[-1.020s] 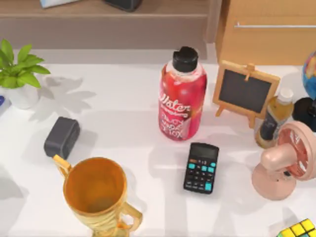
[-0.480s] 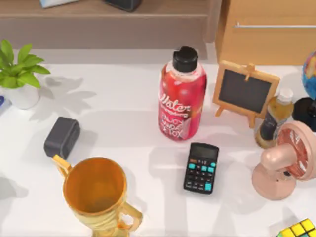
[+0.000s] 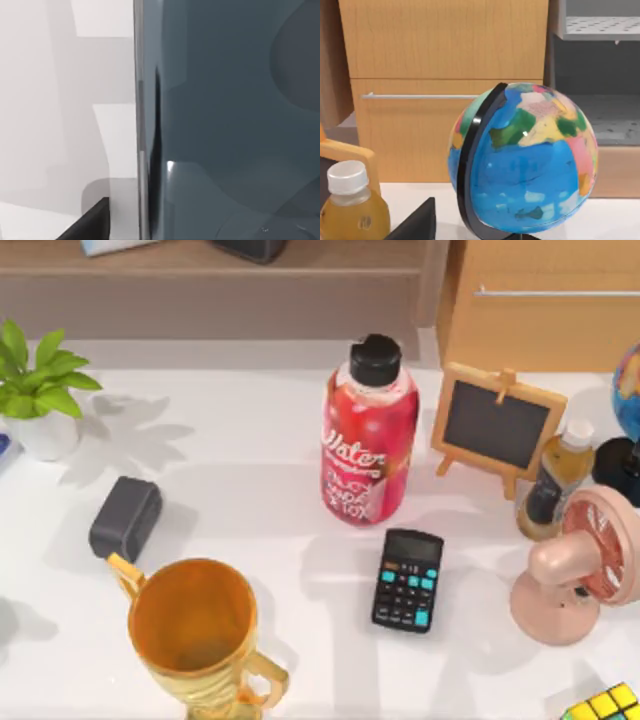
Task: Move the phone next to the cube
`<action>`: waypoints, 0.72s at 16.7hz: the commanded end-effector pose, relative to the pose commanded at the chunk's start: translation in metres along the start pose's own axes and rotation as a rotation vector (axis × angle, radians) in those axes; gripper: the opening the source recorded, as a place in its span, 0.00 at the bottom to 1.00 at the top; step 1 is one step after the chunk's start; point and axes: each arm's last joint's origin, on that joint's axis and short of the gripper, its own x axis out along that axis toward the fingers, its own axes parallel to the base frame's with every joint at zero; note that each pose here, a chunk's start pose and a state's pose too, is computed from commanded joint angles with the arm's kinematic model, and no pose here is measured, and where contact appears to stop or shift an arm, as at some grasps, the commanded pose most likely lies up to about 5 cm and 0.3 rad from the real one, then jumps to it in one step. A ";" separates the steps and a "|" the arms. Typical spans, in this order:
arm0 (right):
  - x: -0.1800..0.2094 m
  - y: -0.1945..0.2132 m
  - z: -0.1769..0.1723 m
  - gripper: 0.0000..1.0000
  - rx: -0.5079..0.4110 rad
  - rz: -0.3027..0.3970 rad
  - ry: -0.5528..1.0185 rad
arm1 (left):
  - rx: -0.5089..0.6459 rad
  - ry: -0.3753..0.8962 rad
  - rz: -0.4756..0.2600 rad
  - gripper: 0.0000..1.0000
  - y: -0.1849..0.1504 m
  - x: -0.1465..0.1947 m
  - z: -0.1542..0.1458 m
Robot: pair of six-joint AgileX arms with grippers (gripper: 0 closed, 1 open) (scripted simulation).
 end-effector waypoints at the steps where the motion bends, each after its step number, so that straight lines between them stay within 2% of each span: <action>1: 0.000 0.000 0.000 1.00 0.000 0.000 0.000 | 0.000 0.000 0.000 1.00 0.000 0.000 0.000; 2: 0.000 0.000 0.000 1.00 0.000 0.000 0.000 | 0.000 0.000 0.000 1.00 0.000 0.000 0.000; 12: 0.000 0.000 0.000 1.00 0.000 0.000 0.000 | 0.000 0.000 0.000 0.25 0.000 0.000 0.000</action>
